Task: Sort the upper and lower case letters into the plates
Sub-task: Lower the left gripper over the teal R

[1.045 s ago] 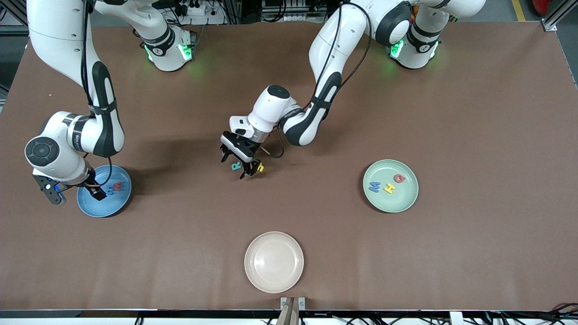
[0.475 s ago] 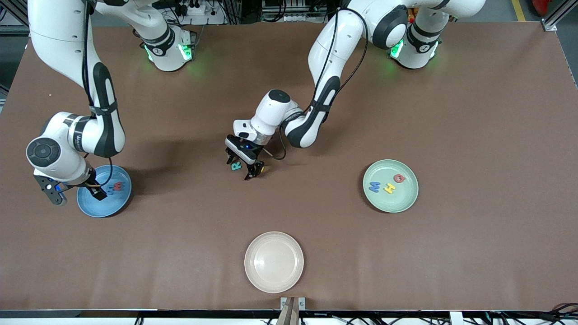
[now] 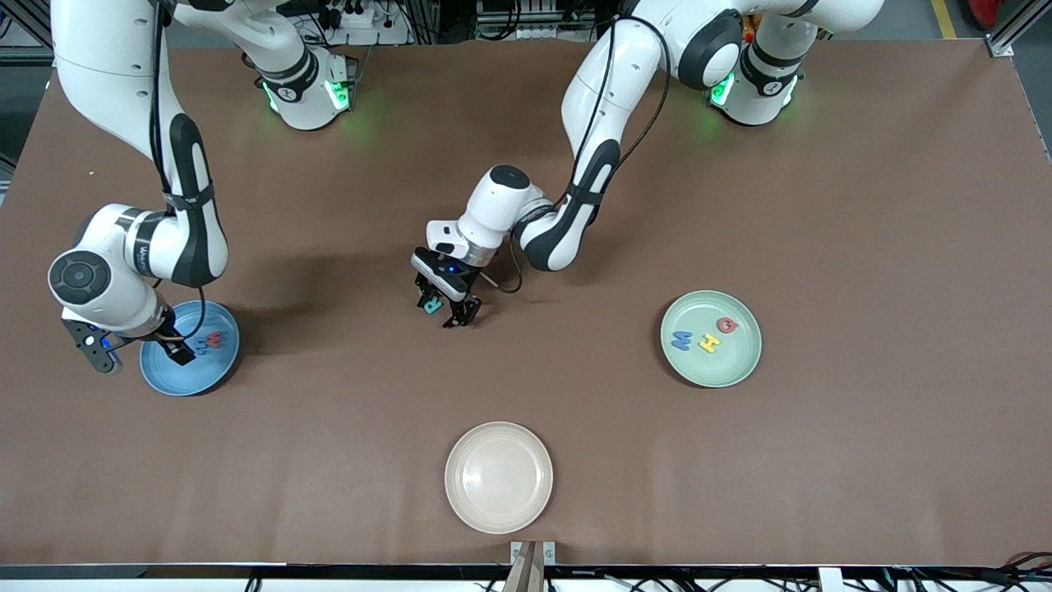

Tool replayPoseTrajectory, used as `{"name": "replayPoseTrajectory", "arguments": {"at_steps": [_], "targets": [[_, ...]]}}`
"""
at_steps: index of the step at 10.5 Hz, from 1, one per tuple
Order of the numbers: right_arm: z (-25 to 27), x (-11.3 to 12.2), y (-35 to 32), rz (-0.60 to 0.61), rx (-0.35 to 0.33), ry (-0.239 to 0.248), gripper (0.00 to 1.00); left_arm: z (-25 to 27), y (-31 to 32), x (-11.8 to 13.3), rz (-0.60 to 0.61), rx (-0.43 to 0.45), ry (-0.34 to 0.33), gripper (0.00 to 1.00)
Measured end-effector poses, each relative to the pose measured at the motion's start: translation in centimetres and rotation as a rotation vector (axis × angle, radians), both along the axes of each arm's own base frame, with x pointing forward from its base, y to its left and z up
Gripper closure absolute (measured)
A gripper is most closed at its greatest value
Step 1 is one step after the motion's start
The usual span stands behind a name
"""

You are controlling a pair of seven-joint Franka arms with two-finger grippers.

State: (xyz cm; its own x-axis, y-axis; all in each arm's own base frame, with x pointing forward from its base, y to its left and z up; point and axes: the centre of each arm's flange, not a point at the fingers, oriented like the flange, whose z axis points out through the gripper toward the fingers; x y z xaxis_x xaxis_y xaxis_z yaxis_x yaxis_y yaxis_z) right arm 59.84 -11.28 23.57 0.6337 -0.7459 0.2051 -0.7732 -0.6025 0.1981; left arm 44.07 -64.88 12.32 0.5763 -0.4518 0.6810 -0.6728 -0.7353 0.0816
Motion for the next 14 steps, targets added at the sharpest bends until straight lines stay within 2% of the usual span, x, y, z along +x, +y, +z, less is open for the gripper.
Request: {"name": "replayPoseTrajectory", "arguments": {"at_steps": [5,10,11,14], "targets": [[0.0,0.0,0.0,0.001,0.0,0.0,0.0,0.0,-0.2,-0.3,-0.009,0.005,-0.006,0.25],[0.0,0.0,0.1,0.003,0.0,0.0,0.0,0.0,-1.5,-2.2,-0.02,-0.003,0.006,0.27],[0.0,0.1,0.1,0.003,0.0,-0.001,0.0,0.1,-1.6,-2.3,-0.022,-0.003,0.007,0.33],[0.1,0.1,0.1,0.004,0.0,-0.001,0.0,0.2,-1.6,-2.4,-0.023,-0.002,0.008,0.4]]}}
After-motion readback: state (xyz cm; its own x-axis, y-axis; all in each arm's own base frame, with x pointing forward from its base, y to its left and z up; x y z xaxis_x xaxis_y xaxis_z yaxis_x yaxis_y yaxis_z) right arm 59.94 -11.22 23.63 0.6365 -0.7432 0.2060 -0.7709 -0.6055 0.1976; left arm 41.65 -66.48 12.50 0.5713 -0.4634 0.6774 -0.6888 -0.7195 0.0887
